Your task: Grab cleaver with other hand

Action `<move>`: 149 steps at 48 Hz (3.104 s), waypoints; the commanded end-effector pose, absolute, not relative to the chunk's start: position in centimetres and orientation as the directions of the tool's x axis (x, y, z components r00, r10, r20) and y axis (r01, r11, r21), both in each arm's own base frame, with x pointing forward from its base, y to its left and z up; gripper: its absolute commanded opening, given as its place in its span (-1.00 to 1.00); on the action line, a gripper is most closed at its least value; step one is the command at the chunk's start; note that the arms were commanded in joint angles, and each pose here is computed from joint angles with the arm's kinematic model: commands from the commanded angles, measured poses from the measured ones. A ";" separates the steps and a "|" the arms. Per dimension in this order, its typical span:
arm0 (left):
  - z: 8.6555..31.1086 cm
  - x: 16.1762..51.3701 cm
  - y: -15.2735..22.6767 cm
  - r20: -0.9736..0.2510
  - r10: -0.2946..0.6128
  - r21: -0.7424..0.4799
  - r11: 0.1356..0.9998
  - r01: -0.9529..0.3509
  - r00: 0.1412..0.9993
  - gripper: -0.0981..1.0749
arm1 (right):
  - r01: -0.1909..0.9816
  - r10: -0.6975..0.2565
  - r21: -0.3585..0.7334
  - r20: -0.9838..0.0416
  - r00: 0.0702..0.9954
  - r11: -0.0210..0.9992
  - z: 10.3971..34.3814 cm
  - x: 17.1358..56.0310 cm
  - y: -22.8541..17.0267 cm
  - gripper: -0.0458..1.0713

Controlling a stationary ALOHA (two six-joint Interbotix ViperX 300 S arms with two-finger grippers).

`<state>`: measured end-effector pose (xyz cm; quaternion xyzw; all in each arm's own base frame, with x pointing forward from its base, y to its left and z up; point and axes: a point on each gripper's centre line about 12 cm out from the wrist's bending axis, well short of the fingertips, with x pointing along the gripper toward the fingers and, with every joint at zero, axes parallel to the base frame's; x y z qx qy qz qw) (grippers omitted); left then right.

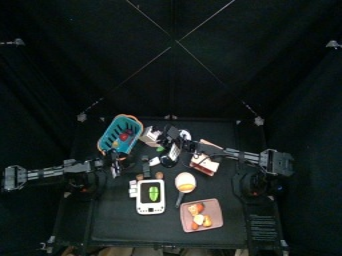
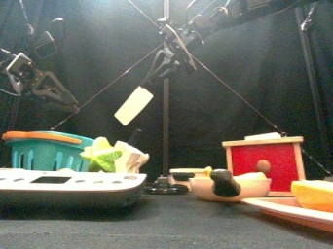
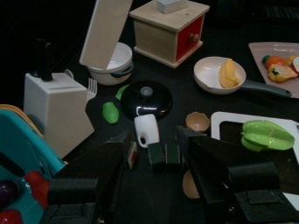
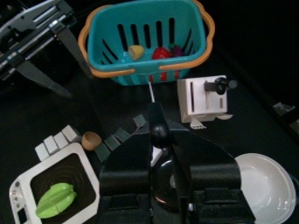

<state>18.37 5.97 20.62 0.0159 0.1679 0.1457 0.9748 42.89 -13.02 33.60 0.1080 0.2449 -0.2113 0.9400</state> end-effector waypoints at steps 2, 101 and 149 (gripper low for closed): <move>21.9 18.8 6.1 -0.269 0.293 0.082 0.956 -0.281 0.918 0.61 | 0.419 -0.336 0.114 -0.429 0.839 0.901 36.0 41.5 -12.1 -0.14; 23.1 24.3 2.3 -0.024 0.074 0.044 0.996 -0.073 0.997 0.55 | -0.018 0.018 0.113 -0.006 1.000 0.993 30.0 38.3 -4.0 -0.13; 22.9 25.1 2.3 0.019 0.068 0.043 0.997 -0.069 0.998 -0.17 | -0.021 0.022 0.110 -0.007 1.000 0.994 29.8 38.3 -3.9 -0.13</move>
